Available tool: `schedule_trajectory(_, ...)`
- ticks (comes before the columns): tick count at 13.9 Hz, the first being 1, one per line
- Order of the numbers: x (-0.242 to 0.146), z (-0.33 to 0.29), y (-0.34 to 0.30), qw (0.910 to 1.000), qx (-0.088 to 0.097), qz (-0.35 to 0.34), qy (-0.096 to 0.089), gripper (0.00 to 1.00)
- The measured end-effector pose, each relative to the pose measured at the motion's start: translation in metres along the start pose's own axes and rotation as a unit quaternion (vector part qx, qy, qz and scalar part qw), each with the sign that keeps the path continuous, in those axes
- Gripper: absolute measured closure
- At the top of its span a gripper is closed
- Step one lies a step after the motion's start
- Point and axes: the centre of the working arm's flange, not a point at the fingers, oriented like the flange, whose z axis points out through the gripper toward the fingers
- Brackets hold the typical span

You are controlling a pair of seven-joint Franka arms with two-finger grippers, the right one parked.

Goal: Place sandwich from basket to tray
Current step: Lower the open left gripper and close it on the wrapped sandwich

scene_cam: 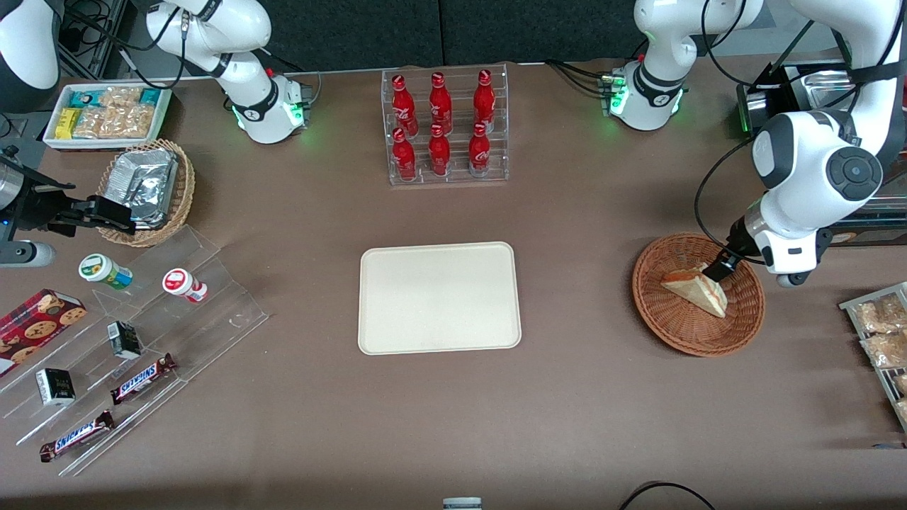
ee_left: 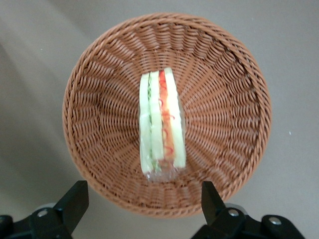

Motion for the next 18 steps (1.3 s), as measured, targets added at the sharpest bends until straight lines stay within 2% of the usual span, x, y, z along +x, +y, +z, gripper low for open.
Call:
schedule_trajectory(4,-0.005,0.028,-0.009,0.9994,-0.023,-0.015,0.019,0.0)
schedule_trajectory(10,0.0,0.06,0.0,0.9974,-0.045,-0.044,0.035,0.0)
schedule_trajectory(16,-0.003,0.091,0.002,0.9977,-0.04,-0.046,0.03,0.01)
schedule_trajectory(17,-0.003,0.091,0.003,0.9977,-0.04,-0.046,0.03,0.04)
schedule_trajectory(18,-0.004,0.091,0.004,0.9977,-0.04,-0.046,0.03,0.14)
